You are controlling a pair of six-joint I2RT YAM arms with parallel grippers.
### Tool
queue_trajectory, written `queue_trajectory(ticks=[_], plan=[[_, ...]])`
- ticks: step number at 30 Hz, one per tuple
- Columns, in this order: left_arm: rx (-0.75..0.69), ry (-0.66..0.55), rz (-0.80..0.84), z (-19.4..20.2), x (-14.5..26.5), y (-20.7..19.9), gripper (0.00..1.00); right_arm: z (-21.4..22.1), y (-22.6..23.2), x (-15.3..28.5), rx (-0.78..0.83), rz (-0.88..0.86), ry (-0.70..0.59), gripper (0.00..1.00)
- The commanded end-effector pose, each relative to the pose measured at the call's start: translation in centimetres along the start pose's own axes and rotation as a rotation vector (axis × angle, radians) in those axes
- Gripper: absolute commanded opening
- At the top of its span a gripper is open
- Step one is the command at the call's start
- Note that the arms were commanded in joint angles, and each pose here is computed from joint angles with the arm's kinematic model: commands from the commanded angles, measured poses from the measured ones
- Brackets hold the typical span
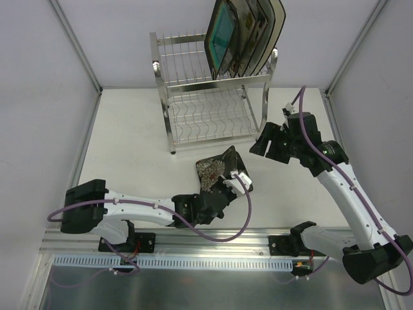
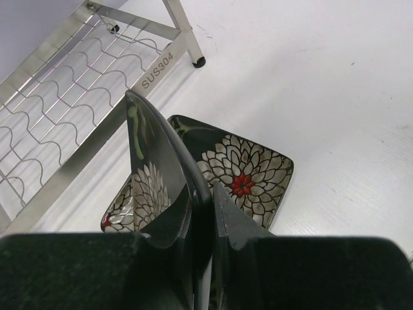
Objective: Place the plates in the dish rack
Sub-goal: Pass the plate from the right arm to the left, then pass the plate from the left arm to the right
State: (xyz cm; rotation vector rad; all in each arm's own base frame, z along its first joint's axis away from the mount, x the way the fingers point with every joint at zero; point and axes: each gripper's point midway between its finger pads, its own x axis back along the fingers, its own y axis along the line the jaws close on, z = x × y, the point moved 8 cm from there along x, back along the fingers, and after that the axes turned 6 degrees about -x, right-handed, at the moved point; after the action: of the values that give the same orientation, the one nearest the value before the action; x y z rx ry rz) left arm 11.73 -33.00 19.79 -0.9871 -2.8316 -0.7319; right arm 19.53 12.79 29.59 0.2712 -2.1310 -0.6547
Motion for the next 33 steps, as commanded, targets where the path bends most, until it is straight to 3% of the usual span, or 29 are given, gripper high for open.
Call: queue_trajectory(ticks=[1,8,15,20,33], plan=[[0.162,-0.092,-0.060,-2.5,0.5,2.6,0.00,-0.4,0.3,0.4,-0.014,-0.039,-0.038,0.70],[0.081,-0.107,0.046,-2.0,0.1,1.4,0.00,1.0,0.1,-1.6,-0.096,-0.077,0.045,0.72],[0.037,-0.130,0.108,-1.8,0.1,0.8,0.00,1.2,0.4,-3.7,-0.150,-0.105,0.104,0.83],[-0.008,-0.129,0.145,-1.5,-0.4,0.0,0.00,1.6,0.6,-5.3,-0.189,-0.121,0.169,0.82],[-0.156,-0.106,0.125,-1.6,-2.5,-1.2,0.00,3.7,-1.5,-7.4,-0.195,-0.026,0.292,0.52]])
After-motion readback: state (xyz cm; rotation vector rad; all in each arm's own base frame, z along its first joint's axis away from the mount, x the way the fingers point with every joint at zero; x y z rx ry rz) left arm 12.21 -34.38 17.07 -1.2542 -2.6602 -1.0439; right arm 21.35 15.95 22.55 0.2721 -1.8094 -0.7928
